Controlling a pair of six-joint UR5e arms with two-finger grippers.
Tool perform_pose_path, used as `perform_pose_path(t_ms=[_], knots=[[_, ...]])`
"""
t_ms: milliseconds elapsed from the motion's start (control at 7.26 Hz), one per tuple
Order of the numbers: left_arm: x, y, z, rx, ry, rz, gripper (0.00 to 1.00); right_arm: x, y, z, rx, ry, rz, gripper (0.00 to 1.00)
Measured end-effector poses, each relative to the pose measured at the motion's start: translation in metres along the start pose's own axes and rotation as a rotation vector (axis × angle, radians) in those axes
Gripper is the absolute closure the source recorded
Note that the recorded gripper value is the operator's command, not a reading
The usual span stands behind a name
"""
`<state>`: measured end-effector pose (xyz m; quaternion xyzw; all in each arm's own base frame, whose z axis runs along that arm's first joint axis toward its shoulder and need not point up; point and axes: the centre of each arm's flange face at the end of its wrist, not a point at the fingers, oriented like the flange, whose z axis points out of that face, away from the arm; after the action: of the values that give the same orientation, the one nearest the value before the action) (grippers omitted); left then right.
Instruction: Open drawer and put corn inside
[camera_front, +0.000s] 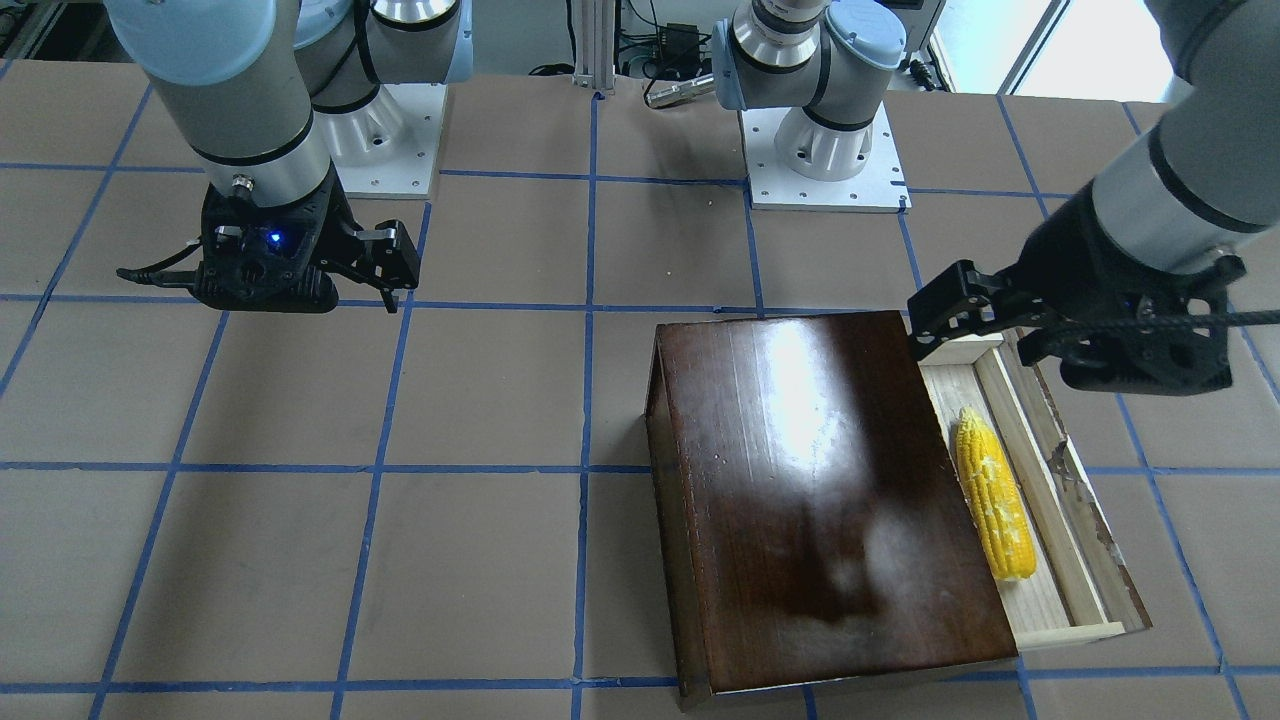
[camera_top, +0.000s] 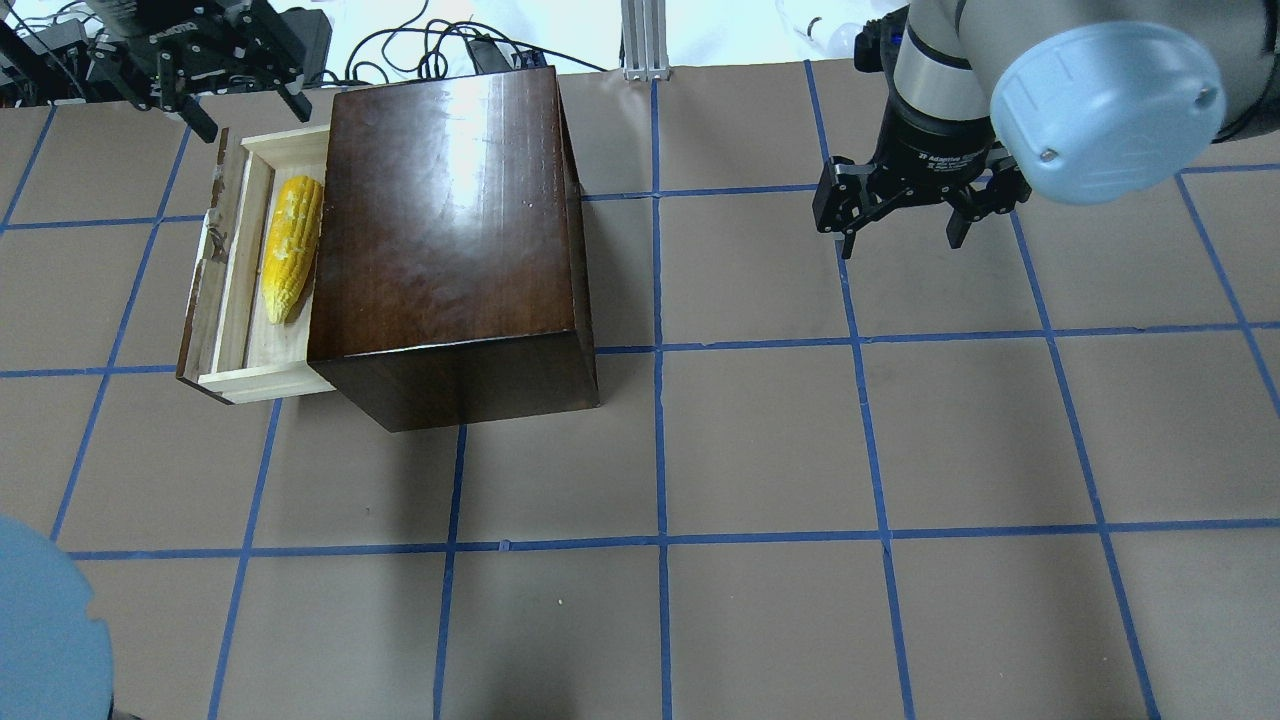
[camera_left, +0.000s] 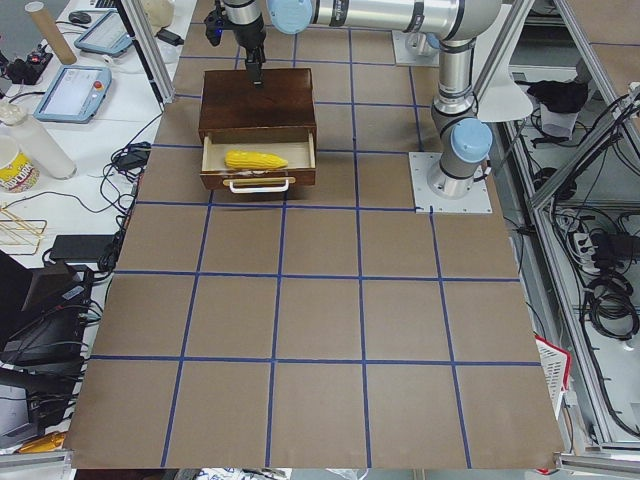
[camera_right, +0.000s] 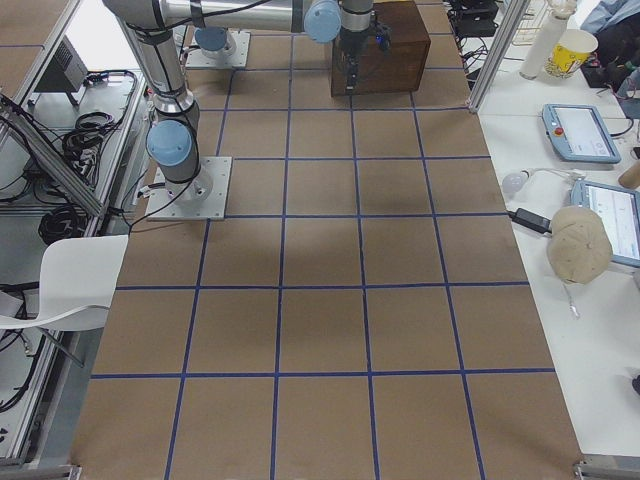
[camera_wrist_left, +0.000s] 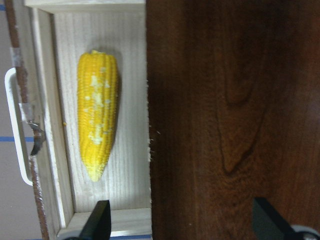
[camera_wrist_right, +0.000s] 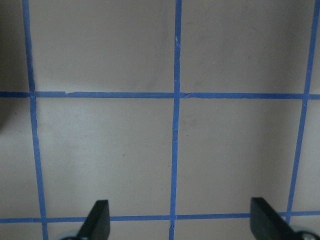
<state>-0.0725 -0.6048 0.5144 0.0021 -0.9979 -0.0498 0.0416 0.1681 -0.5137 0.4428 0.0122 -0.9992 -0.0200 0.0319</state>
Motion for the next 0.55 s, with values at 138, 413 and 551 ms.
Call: perform_pose_path(t_ms=[138, 413, 551], knots=[[0.011, 0.01, 0.013, -0.026, -0.011, -0.009, 0.0, 0.0, 0.0, 0.0, -0.001, 0.0, 0.0, 0.0], [0.03, 0.03, 0.042, -0.04, -0.022, -0.011, 0.0, 0.0, 0.0, 0.0, -0.001, 0.0, 0.0, 0.0], [0.038, 0.041, 0.053, -0.04, -0.032, -0.006, 0.0, 0.0, 0.0, 0.0, -0.001, 0.001, 0.0, 0.0]])
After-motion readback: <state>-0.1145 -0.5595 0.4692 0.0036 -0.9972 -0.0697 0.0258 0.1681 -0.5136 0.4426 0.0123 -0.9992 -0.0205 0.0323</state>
